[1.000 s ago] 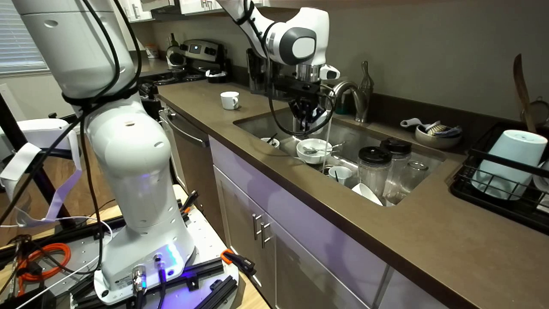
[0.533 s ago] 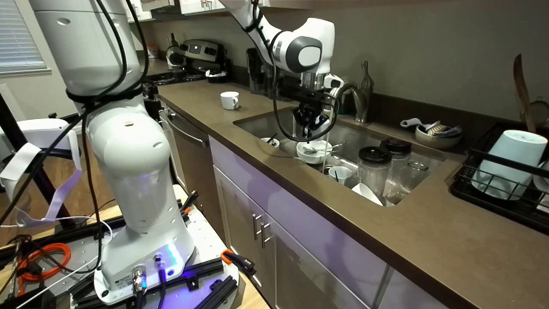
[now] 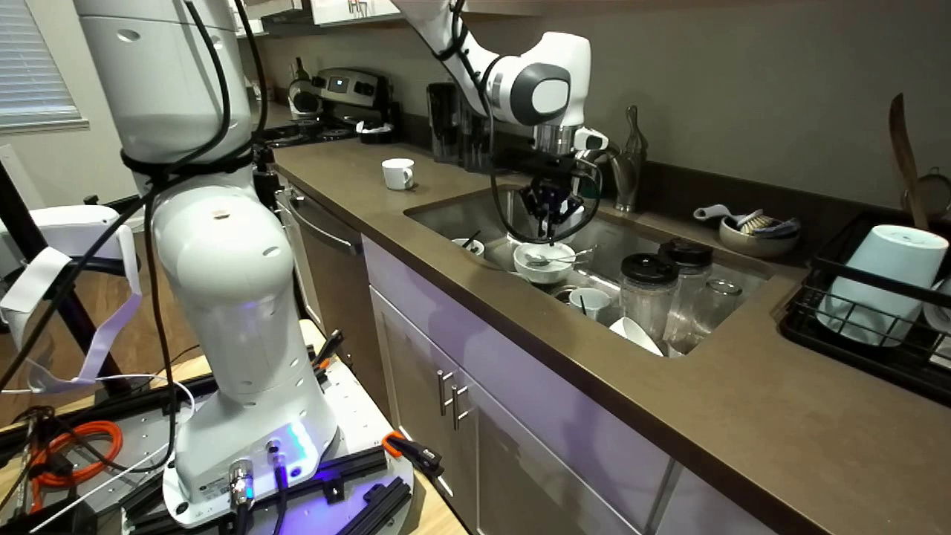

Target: Pick up the white mug on the left side of the counter, put it under the running faucet then place it down on the right side of the counter

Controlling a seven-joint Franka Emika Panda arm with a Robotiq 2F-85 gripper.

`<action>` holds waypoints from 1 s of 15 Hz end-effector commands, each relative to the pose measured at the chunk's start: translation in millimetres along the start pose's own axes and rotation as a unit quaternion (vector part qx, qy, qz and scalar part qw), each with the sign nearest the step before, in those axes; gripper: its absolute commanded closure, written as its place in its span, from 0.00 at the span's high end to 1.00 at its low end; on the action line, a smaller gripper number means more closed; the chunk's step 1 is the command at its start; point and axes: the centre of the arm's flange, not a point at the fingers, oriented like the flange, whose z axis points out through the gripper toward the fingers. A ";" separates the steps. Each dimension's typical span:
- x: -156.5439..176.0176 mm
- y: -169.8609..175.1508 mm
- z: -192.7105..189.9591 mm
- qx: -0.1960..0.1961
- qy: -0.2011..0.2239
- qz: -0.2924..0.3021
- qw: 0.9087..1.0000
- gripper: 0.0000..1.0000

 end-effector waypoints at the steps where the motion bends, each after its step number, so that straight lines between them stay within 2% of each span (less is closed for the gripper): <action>1: 15.4 8.5 -6.4 -0.009 0.000 -0.002 1.000 0.04; 2: 4.4 3.3 0.2 -0.001 0.001 0.001 1.000 0.04; 3: 5.3 3.8 1.5 -0.001 0.000 0.001 1.000 0.15; 15: 5.0 2.6 7.1 0.000 -0.005 0.000 1.000 0.15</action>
